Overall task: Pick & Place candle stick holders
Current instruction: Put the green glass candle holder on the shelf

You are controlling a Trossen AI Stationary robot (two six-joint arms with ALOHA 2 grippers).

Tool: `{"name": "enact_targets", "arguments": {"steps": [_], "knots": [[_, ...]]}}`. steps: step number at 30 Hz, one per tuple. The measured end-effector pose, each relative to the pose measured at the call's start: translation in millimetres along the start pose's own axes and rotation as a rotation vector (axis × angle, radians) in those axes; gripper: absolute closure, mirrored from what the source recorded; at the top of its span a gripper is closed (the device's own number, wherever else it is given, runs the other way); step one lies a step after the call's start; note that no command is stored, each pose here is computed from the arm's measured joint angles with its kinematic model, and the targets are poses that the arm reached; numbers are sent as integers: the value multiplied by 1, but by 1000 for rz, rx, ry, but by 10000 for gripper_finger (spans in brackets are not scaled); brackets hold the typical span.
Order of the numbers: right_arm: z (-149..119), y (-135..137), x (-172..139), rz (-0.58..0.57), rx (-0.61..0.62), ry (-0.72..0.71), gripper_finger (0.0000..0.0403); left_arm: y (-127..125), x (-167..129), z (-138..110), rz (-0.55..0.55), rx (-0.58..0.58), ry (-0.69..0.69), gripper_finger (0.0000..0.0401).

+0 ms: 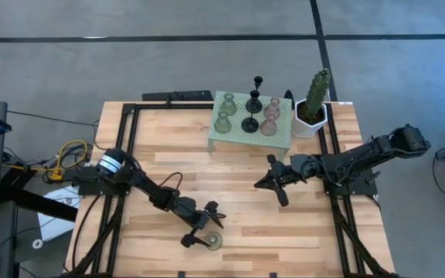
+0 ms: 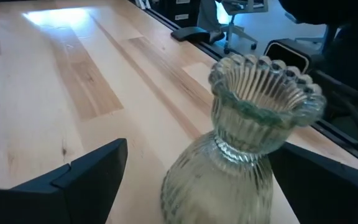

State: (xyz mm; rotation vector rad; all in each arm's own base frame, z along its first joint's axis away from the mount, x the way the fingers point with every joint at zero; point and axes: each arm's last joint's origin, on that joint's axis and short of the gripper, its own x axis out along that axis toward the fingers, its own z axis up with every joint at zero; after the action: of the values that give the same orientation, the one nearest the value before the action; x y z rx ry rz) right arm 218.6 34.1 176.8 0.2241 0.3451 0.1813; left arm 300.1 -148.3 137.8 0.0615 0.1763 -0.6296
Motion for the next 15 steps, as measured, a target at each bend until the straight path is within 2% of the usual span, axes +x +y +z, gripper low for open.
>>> {"name": "enact_targets", "arguments": {"steps": [8, 15], "knots": [[-1, 0, 0, -1, 0, 5, 403, 1, 6, 6, 1, 3, -22, 34], [-1, 0, 0, -2, 0, 6, 403, 1, 5, 9, 1, -44, -34, 87]]}}
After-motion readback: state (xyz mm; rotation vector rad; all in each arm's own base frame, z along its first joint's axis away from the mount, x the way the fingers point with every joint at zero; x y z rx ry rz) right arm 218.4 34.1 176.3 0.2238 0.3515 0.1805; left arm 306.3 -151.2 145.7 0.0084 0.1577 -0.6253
